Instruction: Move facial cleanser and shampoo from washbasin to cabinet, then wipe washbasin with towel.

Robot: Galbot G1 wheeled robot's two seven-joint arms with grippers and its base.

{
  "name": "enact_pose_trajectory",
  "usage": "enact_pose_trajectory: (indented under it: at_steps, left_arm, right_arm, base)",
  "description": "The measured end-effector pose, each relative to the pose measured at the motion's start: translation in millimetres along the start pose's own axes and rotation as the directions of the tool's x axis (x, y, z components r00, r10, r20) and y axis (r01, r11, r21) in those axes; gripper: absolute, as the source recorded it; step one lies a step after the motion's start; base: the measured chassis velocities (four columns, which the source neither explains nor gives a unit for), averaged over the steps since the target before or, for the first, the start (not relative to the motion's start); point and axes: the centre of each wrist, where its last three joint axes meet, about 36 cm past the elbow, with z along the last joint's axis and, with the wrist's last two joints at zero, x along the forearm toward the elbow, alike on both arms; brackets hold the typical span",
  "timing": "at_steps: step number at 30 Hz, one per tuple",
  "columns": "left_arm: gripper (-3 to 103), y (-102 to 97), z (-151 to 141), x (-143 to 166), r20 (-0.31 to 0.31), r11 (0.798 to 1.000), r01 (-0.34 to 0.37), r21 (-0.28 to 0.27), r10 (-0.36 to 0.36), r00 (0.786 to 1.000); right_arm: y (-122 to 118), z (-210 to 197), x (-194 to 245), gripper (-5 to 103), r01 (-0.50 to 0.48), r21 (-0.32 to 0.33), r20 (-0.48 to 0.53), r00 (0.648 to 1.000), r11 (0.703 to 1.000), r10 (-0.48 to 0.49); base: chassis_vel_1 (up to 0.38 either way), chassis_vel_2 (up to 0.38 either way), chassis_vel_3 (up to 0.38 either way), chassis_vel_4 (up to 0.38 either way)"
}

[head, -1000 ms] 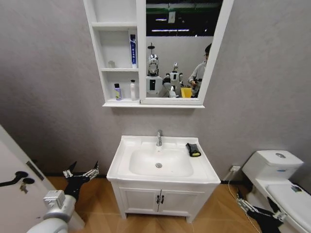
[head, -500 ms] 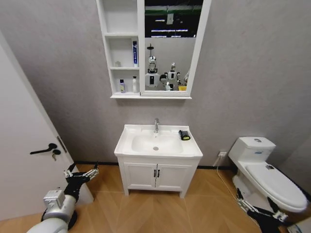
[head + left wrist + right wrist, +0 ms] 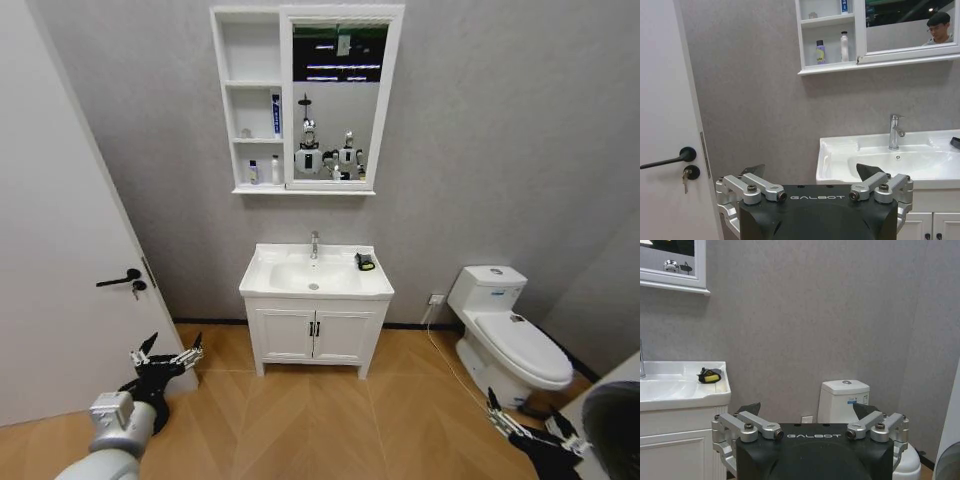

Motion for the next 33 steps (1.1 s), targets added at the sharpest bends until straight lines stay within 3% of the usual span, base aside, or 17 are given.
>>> enact_pose_trajectory:
  at_steps: [33]
  left_arm:
    - [100, 0.0, 0.0, 0.1, 0.000, 1.000, 0.000, 0.000, 0.000, 1.000]
  right_arm:
    - [0.0, 0.0, 0.0, 100, 0.000, 0.000, 0.000, 1.000, 1.000, 0.000]
  base:
    - [-0.010, -0.015, 0.013, 0.012]
